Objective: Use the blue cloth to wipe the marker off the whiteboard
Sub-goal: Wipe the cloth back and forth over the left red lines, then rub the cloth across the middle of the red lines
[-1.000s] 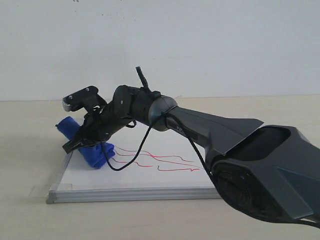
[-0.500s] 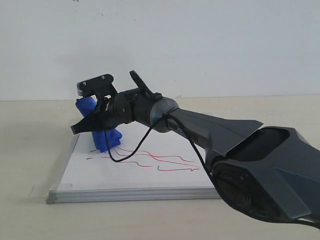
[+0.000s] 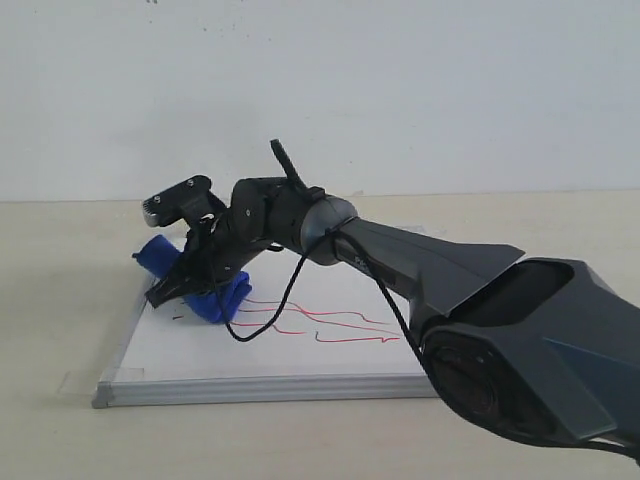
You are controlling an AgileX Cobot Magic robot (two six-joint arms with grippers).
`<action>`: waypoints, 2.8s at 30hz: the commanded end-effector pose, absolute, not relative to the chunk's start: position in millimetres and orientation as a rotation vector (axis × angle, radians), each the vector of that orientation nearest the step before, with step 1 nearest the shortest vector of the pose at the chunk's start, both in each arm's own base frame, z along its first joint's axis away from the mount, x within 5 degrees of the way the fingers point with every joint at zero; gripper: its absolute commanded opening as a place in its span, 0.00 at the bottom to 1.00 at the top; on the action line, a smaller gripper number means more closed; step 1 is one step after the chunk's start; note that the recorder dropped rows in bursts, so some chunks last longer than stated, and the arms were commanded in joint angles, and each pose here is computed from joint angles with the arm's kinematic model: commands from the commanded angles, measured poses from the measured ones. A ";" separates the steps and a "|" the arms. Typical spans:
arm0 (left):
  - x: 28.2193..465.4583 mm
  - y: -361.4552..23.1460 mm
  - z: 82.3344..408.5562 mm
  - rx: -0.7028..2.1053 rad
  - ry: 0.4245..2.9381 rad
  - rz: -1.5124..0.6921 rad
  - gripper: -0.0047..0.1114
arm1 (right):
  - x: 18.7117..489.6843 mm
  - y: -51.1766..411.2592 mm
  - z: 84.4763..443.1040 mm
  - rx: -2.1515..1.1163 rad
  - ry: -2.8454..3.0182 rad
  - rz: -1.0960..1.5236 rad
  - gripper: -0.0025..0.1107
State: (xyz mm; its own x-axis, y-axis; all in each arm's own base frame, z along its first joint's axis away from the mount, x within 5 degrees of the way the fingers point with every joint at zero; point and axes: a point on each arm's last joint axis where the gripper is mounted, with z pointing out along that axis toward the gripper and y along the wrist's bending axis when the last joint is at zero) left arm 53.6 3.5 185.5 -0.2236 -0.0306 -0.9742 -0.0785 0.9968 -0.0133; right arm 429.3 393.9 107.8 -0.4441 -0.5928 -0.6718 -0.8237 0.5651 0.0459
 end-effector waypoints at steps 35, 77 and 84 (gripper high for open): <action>54.1 2.8 184.8 -0.076 1.796 0.031 0.07 | 418.3 409.5 110.1 -1.216 2.143 0.591 0.02; 54.1 2.8 184.8 -0.076 1.796 0.031 0.07 | 436.2 344.3 98.6 -1.112 2.658 0.198 0.02; 54.1 2.8 184.8 -0.076 1.796 0.031 0.07 | 441.3 338.6 122.9 -0.965 2.664 0.165 0.02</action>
State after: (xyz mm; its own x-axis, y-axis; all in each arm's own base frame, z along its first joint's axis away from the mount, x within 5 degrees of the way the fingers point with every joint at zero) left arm 53.6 3.5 185.5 -0.2236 -0.0306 -0.9742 -0.0785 0.9968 -0.0133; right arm 430.6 364.5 132.6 -0.6882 -0.5938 -0.4168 -0.6871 0.7179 0.1116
